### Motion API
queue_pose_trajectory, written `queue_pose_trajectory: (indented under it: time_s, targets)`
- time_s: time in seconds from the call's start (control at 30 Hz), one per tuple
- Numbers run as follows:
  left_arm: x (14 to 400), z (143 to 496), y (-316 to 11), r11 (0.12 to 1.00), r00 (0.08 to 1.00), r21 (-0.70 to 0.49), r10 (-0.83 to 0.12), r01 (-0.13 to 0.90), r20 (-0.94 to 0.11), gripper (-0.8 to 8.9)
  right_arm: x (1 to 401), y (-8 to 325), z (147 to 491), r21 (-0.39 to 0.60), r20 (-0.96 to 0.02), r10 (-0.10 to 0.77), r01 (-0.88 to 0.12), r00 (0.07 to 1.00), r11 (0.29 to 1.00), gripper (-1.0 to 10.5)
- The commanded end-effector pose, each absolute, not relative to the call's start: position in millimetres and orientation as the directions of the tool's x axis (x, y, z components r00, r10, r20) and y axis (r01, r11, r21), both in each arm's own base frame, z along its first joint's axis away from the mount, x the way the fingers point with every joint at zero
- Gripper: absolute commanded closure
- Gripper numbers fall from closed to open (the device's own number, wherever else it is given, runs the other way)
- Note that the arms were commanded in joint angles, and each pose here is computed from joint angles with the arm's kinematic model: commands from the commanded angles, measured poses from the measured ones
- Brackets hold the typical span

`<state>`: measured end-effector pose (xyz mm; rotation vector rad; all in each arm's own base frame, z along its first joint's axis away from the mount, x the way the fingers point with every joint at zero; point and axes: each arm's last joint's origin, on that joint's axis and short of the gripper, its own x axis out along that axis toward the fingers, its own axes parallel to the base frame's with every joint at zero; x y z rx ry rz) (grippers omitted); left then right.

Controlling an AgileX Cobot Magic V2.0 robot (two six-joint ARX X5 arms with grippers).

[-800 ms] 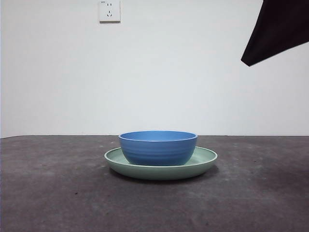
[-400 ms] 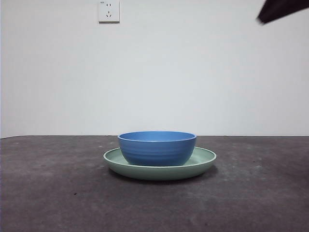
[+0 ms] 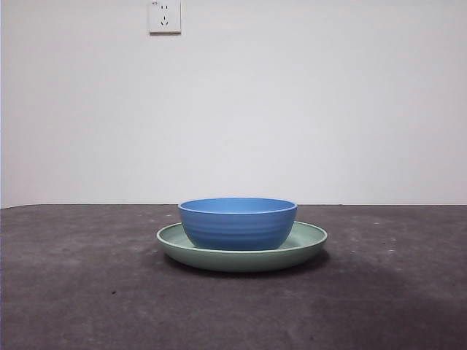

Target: Pick up the blue bowl, put it on the green plate, put it on desk

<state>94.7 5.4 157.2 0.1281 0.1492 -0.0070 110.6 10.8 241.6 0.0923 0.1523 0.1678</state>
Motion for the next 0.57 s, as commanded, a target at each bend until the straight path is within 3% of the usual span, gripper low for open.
queue_pose_trajectory:
  time_s: [0.03,0.23,0.57]
  targets:
    - [95,150,6,0.992,0.984,0.121,0.004,0.018,-0.175,7.98,106,4,228,0.113,-0.086,0.110,-0.100,0.990,0.989,9.3]
    - [95,150,6,0.992,0.984,0.121,0.004,0.018,-0.175,7.98,101,-3,200,0.107,-0.034,0.043,-0.039,0.998,0.993,9.3]
    - [95,150,6,0.992,0.984,0.121,0.004,0.018,-0.175,7.98,101,-4,160,0.113,-0.082,0.034,-0.024,0.996,0.993,9.3]
